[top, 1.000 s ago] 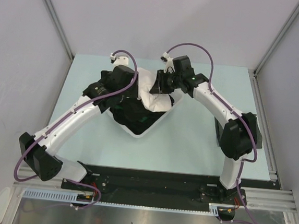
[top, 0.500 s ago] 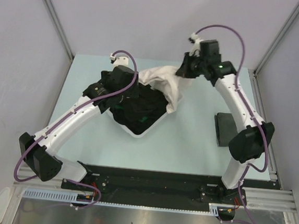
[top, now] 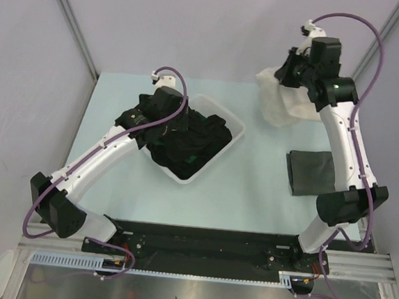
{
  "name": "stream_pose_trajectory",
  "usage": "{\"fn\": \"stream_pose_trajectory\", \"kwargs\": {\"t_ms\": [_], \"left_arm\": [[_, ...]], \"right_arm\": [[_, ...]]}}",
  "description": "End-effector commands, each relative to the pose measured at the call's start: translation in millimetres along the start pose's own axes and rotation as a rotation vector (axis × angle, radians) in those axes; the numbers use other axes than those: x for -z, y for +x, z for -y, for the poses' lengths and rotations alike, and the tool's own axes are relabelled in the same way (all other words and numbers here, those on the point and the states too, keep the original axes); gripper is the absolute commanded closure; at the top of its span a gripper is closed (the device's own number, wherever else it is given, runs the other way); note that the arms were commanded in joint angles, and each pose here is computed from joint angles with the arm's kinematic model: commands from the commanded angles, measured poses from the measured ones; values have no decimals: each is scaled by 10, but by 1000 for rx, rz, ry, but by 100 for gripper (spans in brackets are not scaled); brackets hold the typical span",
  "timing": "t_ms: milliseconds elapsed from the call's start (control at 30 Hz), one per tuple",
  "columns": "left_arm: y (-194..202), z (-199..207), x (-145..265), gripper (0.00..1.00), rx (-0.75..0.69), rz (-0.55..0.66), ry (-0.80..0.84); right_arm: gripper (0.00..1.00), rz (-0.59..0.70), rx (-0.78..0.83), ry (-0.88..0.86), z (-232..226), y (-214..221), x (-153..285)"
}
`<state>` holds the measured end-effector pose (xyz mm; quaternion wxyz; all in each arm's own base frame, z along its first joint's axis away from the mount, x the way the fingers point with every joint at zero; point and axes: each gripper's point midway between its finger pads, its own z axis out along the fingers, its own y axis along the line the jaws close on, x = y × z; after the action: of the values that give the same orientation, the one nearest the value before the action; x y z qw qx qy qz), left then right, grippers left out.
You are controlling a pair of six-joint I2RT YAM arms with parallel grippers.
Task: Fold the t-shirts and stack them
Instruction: Move the tshirt to the center of the board
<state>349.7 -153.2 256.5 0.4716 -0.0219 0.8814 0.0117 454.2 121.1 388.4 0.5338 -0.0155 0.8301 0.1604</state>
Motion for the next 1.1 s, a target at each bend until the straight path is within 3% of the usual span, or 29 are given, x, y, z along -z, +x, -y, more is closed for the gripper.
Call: {"fn": "stream_pose_trajectory", "kwargs": {"t_ms": [0, 33, 133, 233, 367, 500, 733, 833, 1067], "left_arm": [[-180, 11, 75, 0, 30, 49, 26], [-177, 12, 79, 0, 34, 45, 26], [-171, -17, 108, 1, 34, 41, 19], [-123, -76, 134, 0, 30, 41, 7], [-55, -102, 150, 1, 31, 36, 12], [-5, -72, 134, 1, 41, 21, 24], [-11, -14, 131, 0, 53, 13, 48], [-36, 0, 145, 0, 53, 17, 56], [56, -6, 120, 1, 42, -3, 57]], "right_arm": [[100, -37, 58, -268, -1059, 119, -144], [100, -78, 90, -303, -1286, 276, -240], [100, -93, 115, -282, -1311, 286, -293], [100, -75, 78, -199, -959, 220, -376], [100, -28, -15, -54, -153, 92, -435], [100, -38, 42, 97, 377, 263, -585], [99, -113, 47, 122, 617, 599, -1083], [64, -167, 64, 156, 696, 767, -1235], [42, -130, 62, 154, 653, 652, -1060]]}}
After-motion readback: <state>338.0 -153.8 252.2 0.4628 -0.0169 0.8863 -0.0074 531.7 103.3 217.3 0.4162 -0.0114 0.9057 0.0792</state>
